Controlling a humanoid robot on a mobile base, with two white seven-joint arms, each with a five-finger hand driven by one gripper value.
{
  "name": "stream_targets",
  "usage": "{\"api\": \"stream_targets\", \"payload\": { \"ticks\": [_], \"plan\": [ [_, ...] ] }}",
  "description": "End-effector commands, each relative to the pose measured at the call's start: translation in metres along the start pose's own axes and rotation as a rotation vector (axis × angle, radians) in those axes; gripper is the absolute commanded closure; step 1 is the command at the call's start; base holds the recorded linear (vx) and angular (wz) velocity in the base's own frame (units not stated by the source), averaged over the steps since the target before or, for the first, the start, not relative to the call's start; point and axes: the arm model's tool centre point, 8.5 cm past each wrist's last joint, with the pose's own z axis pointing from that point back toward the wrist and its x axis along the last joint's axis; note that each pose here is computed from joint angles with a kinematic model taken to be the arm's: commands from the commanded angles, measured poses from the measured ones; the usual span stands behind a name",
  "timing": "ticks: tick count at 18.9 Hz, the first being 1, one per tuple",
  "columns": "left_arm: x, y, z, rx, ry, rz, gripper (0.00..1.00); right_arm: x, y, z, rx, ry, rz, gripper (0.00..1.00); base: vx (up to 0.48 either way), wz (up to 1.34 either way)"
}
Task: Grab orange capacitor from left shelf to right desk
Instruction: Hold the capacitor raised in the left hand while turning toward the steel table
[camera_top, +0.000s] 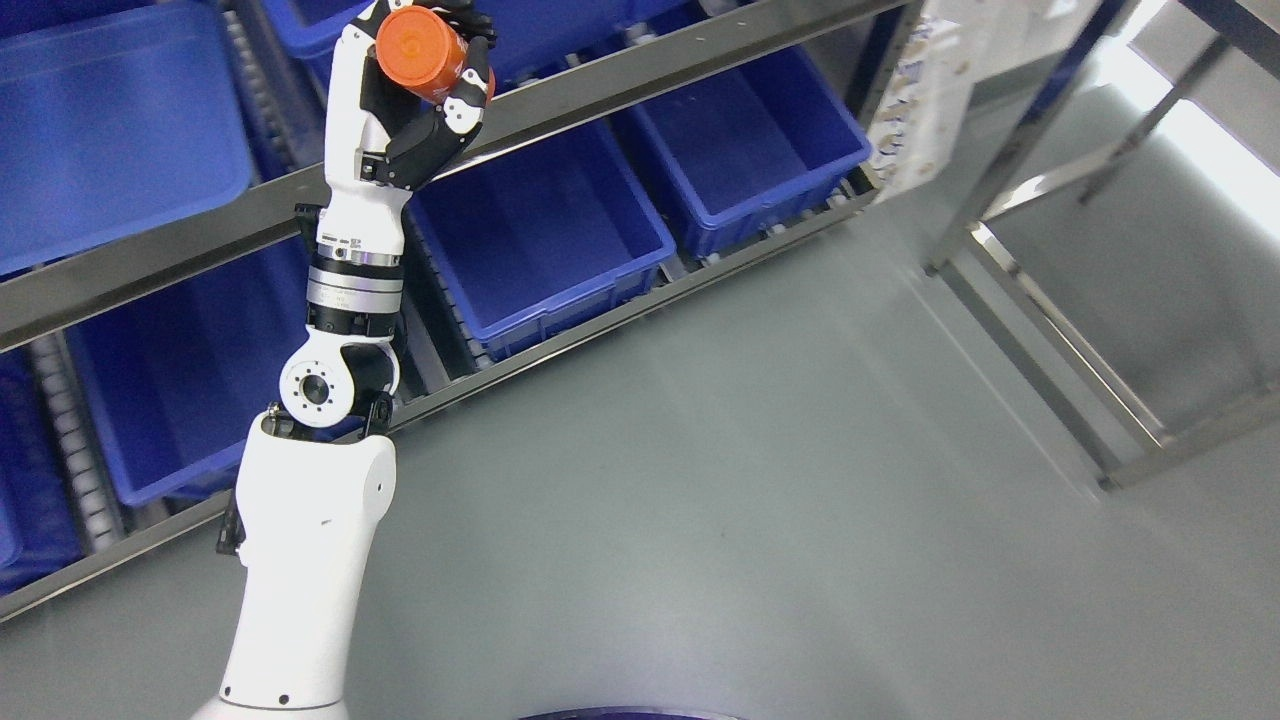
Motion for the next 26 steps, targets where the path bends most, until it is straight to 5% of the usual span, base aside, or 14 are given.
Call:
{"api": "stream_targets", "payload": {
  "ticks": [1,13,26],
  "plan": [
    [0.014,-0.006,-0.004,-0.035,-0.04,-0.008,0.97,0.013,-0.011,0.0,-0.017,-0.036,-0.01,0.0,-0.037,-0.86],
    [0.011,-0.024,-0.004,-0.081,-0.032,0.015,0.96,0.013,-0.011,0.0,-0.017,-0.036,-0.01,0.0,0.077,-0.68],
    [0.011,-0.031,-0.005,-0.098,-0.031,0.023,0.96,0.013,-0.011,0.0,-0.017,-0.036,-0.01,0.0,0.319,-0.42]
  ]
}}
